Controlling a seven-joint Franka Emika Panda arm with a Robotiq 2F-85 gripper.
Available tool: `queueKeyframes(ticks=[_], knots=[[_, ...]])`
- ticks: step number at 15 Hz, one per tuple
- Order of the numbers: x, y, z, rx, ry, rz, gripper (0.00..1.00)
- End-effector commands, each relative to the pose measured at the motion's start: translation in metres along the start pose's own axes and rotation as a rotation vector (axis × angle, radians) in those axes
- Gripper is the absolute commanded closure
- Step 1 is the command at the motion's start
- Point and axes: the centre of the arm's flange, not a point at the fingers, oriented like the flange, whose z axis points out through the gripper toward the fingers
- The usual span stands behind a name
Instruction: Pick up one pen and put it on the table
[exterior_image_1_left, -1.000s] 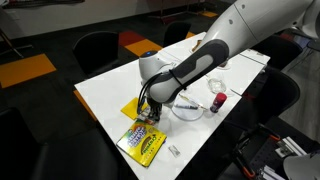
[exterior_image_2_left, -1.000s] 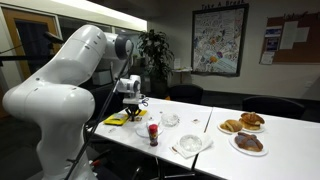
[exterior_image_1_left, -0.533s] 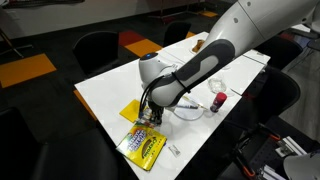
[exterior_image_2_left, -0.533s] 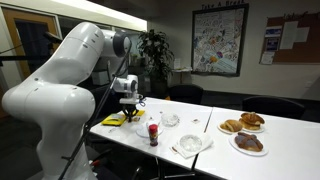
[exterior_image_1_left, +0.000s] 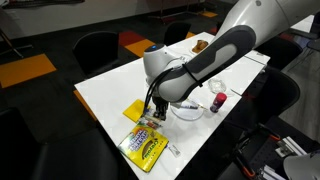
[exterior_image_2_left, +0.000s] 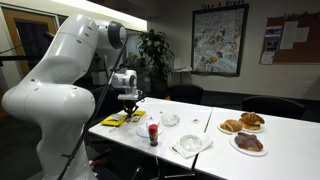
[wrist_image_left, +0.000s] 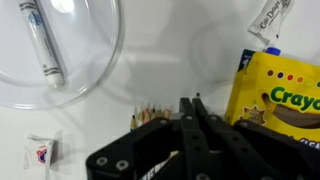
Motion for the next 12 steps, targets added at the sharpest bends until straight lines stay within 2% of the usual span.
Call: queueKeyframes(ticks=[1, 4, 8, 12], knots=[[-0.033, -0.002, 0.008, 0.012, -0.023, 0.022, 0.99], [-0.043, -0.007, 0.033, 0.025, -0.054, 0.037, 0.99], [-0.059, -0.033, 0.069, 0.074, -0.074, 0.073, 0.99], [-0.072, -0.069, 0.075, 0.113, -0.065, 0.119, 0.99]])
